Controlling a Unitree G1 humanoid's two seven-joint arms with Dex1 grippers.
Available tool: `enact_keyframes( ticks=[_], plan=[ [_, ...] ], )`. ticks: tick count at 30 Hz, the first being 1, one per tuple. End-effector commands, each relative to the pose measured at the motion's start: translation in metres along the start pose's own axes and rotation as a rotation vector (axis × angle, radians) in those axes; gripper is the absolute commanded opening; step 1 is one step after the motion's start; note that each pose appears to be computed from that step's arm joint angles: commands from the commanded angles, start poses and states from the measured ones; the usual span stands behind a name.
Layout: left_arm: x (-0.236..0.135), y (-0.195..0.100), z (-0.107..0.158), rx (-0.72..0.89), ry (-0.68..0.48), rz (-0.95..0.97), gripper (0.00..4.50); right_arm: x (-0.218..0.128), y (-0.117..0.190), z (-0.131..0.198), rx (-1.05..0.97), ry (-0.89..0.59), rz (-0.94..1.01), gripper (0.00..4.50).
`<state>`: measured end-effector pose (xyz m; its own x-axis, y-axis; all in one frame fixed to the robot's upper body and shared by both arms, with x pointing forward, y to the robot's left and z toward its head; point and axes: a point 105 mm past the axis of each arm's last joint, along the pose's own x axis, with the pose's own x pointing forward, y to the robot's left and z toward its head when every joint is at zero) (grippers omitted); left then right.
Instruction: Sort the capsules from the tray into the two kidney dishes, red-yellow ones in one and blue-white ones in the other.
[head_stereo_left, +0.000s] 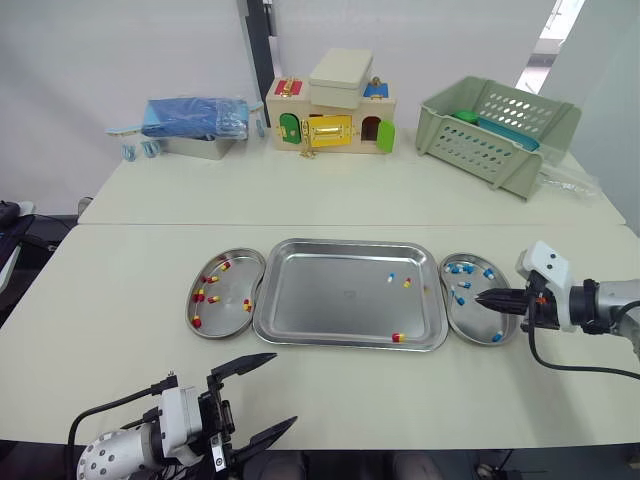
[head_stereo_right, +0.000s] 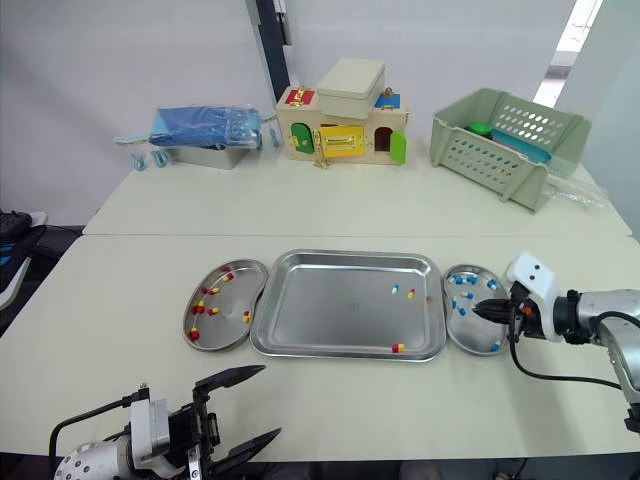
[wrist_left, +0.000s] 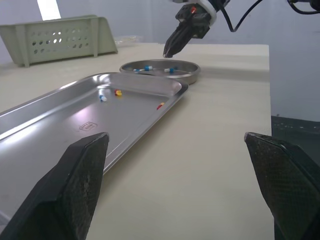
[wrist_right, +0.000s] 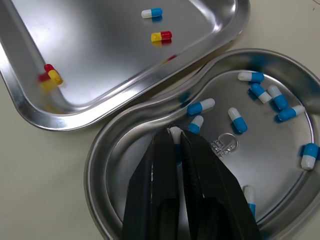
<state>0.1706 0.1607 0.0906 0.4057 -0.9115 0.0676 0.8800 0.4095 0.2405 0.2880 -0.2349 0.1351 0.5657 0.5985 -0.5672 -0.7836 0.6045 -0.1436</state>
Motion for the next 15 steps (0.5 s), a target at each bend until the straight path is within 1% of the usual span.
enact_keyframes(
  ticks=[1,6,11,13,14,15],
  plan=[
    [0.0007,0.0009,0.0022,-0.009,-0.018,-0.011,4.5,-0.0034,-0.0007,0.0109,-0.033,-0.042,-0.028,0.78],
    [0.0005,0.002,0.003,-0.01,-0.018,-0.008,4.5,-0.0053,-0.0016,0.0126,-0.023,-0.056,-0.033,2.11],
    [-0.0003,0.0015,0.004,-0.012,-0.011,0.019,4.5,-0.0094,-0.0046,0.0128,-0.023,-0.072,-0.032,3.54],
    [-0.0004,0.0024,0.0042,-0.012,-0.008,0.037,4.5,-0.0101,-0.0039,0.0159,-0.03,-0.09,-0.02,4.3],
    [-0.0003,0.0027,0.0046,-0.011,-0.008,0.048,4.5,-0.0104,-0.0026,0.0177,-0.033,-0.099,-0.009,4.47],
    [-0.0002,0.003,0.0051,-0.011,-0.008,0.059,4.5,-0.0106,-0.0018,0.0193,-0.039,-0.106,0.0,4.47]
  ],
)
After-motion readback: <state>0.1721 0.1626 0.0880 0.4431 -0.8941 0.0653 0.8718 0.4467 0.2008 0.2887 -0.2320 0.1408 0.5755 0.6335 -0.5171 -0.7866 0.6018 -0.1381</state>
